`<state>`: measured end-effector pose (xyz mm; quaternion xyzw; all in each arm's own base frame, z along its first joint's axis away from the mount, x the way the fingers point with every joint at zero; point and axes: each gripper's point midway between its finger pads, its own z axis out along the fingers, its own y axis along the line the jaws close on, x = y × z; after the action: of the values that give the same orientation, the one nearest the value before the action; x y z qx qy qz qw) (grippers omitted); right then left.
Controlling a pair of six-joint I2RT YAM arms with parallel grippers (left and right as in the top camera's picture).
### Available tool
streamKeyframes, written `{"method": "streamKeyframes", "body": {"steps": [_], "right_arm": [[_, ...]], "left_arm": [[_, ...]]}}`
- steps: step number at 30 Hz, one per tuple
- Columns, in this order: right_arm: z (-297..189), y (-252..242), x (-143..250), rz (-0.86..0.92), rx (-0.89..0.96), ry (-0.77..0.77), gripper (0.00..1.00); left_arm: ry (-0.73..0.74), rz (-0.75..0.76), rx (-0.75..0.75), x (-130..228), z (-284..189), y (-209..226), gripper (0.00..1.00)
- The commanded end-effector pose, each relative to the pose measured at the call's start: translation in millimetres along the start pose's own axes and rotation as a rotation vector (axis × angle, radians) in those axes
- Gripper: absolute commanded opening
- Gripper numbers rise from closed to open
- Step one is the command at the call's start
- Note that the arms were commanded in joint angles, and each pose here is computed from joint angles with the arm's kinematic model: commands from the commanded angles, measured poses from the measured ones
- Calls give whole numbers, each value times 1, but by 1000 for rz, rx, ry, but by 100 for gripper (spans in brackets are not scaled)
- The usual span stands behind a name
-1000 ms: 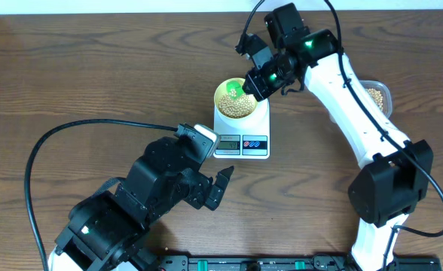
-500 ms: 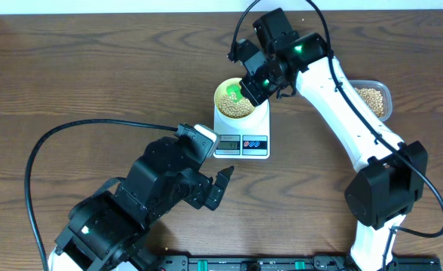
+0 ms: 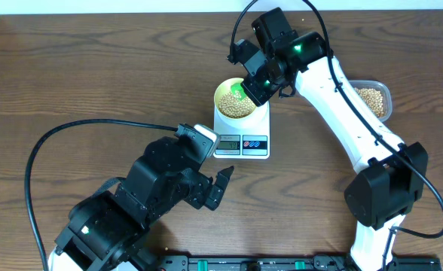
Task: Scoop item into bowl and weigh 50g on scale
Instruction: 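Tip scoop with right gripper to pour beans into the bowl, then hold scoop tilted over bowl with right gripper, shaking out remaining beans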
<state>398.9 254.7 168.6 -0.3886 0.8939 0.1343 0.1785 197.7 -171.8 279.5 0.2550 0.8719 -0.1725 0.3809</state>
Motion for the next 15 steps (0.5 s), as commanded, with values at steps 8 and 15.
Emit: {"method": "streamKeyframes", "body": {"steps": [8,15], "right_arm": [[-25,4,-15,-90,33,-63,1],[-28,1,-16,-120,61,-66,1]], "left_arm": [[-9,-4,-3,-3,-2,1,98],[-9,-4,-3,-3,-2,1,98]]}}
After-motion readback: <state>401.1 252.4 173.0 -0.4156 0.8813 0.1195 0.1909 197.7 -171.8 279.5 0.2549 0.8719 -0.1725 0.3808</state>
